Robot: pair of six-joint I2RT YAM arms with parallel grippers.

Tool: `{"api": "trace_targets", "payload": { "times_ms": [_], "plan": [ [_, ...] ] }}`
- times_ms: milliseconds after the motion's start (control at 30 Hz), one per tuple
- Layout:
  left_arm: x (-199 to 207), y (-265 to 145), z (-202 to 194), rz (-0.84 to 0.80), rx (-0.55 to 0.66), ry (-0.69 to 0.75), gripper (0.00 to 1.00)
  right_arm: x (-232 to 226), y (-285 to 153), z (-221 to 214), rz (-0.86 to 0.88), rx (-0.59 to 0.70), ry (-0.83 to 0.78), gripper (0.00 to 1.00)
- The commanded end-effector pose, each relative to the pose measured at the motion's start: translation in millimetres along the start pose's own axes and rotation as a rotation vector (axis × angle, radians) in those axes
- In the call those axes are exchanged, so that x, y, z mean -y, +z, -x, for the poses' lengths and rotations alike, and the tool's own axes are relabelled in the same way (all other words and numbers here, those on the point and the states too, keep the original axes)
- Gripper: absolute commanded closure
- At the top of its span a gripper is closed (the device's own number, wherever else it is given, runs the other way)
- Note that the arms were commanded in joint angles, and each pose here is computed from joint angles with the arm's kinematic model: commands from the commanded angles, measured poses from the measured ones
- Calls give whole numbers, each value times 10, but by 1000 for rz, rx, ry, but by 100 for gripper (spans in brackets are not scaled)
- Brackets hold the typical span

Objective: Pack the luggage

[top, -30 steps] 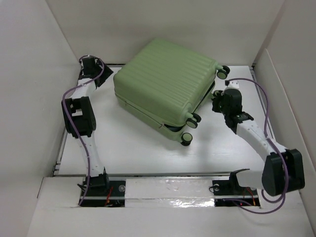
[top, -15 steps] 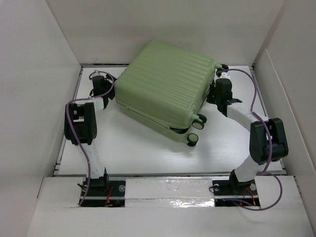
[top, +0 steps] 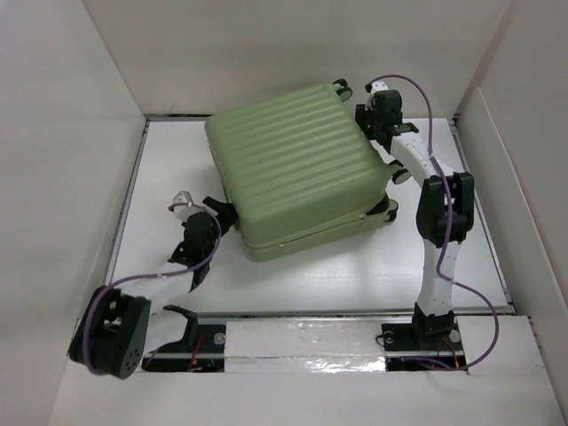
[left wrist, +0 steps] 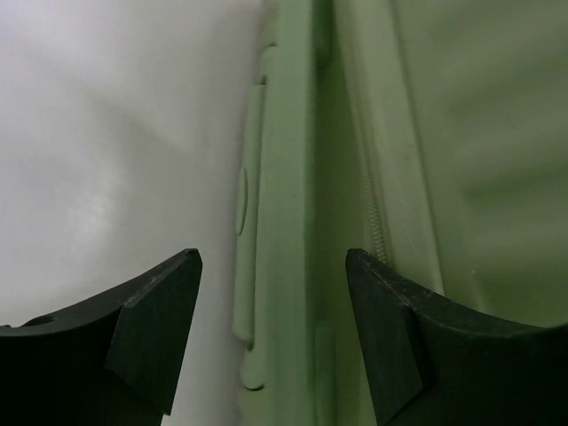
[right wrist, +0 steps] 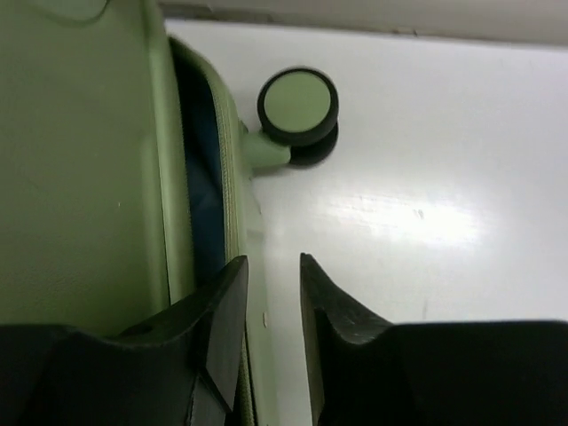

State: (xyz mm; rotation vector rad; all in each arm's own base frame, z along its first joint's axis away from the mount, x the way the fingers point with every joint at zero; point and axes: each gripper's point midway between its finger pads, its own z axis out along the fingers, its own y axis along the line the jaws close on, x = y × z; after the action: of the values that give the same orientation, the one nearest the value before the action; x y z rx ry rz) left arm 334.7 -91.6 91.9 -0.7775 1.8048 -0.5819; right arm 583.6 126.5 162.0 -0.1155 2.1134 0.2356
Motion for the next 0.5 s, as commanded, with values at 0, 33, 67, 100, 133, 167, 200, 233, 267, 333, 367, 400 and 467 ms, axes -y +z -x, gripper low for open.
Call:
{"api": "trace_targets", "payload": {
  "times_ms": [0, 33, 67, 100, 133, 167, 200, 233, 267, 333, 367, 400, 467],
  "plan": [
    [419, -455, -641, -212, -208, 107, 36, -1298, -352, 536, 434, 51, -42, 55],
    [487, -552, -591, -247, -188, 95, 36, -1312, -352, 562, 440, 52, -44, 51],
    [486, -623, -632, -259, -197, 97, 36, -1251, -372, 629, 438, 64, -39, 46],
    [338, -674, -712, -226, -222, 102, 36, -1255, -421, 708, 434, 80, -33, 36],
    [409, -763, -658, -270, -204, 87, 38, -1094, -459, 823, 410, 103, -19, 33],
    [407, -810, -659, -283, -202, 86, 38, -1043, -535, 931, 407, 125, -11, 29],
    [308, -852, -722, -262, -221, 100, 38, -985, -576, 973, 410, 123, -1, 22],
    [346, -896, -654, -283, -199, 96, 38, -962, -690, 1172, 423, 161, -5, 20],
    [358, -926, -652, -293, -196, 107, 38, -869, -733, 1248, 438, 166, 2, 18],
    [351, -932, -577, -281, -168, 121, 38, -790, -914, 1441, 446, 188, 4, 13],
    [382, -937, -561, -289, -165, 129, 38, -695, -979, 1483, 447, 195, 7, 12],
    [435, -953, -566, -306, -170, 139, 38, -698, -1210, 1661, 458, 252, -14, 10],
    [503, -925, -566, -304, -182, 160, 38, -659, -1351, 1559, 469, 253, -7, 10]
  ]
}}
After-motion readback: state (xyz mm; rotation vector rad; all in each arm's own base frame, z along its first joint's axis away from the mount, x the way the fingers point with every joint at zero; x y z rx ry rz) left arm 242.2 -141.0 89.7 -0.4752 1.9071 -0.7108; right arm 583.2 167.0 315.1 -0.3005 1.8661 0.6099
